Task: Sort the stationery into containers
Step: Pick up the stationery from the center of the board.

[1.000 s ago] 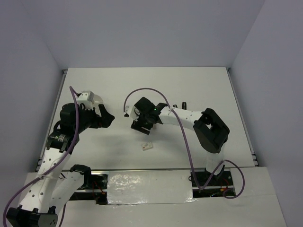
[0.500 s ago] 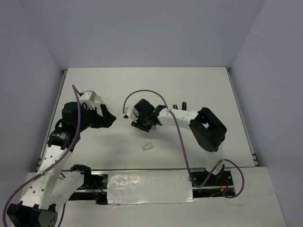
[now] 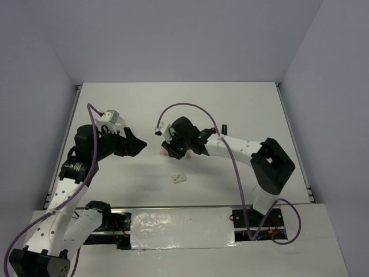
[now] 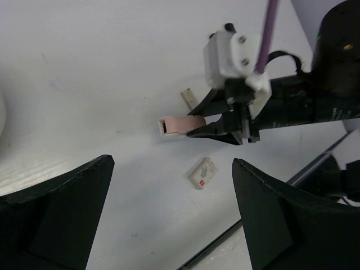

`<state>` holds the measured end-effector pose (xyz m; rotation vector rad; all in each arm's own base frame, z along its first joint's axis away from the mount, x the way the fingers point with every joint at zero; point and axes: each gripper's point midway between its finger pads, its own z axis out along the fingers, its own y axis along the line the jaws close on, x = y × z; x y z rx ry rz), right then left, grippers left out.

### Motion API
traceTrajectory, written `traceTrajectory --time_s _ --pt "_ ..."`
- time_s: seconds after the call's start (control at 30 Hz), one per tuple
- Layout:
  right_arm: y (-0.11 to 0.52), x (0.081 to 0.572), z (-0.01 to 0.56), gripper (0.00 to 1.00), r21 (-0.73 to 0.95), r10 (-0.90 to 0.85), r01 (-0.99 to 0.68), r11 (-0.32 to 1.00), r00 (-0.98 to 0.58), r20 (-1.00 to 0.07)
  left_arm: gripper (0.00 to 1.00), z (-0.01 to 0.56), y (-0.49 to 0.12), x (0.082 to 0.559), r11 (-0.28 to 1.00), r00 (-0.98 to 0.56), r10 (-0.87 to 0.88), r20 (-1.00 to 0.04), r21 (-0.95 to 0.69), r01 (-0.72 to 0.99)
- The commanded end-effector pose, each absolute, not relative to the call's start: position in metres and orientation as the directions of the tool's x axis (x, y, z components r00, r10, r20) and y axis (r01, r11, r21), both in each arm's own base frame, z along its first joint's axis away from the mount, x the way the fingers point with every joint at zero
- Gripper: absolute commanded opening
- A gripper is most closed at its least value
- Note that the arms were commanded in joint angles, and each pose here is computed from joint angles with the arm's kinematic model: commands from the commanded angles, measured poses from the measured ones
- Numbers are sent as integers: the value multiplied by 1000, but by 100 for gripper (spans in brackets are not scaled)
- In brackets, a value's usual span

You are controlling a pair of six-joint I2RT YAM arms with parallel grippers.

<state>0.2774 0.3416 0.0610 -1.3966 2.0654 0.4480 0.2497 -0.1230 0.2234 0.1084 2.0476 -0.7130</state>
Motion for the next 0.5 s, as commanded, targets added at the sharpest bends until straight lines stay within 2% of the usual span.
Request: traceTrajectory --time_s 0.0,0.03,0.1,0.17,0.23,0.3,0.33,0.4,0.43,0.47 --pt "378 271 187 0 182 -321 -892 414 -330 -888 99 260 -149 244 682 -485 -330 -810 -560 471" --pt "376 273 193 0 178 -308 -892 415 -322 -895 99 261 -150 243 678 -487 -329 -809 -561 474" --pt "380 260 206 0 276 -253 -878 390 -391 -885 99 267 -157 242 618 -488 -396 -778 -619 484" --pt "382 239 224 0 361 -197 -878 316 -433 -880 99 273 -166 238 551 -516 -426 -743 -665 504" --pt "382 239 241 0 393 -111 -863 318 -446 -888 99 272 -159 243 587 -506 -448 -737 -669 455" --pt "382 252 247 0 458 -45 -793 401 -517 -855 99 264 -136 243 685 -502 -477 -722 -663 303" --pt "385 258 240 0 498 -32 -749 437 -566 -824 99 276 -104 254 765 -385 -531 -755 -623 164" --pt "387 279 243 0 520 19 -677 521 -600 -800 99 261 -66 246 824 -354 -545 -761 -564 -54" --pt "394 287 231 0 548 29 -637 541 -638 -770 99 273 -36 245 841 -250 -541 -803 -515 -167" --pt "402 296 241 0 560 57 -630 538 -636 -769 99 277 -24 242 850 -223 -523 -823 -483 -211"
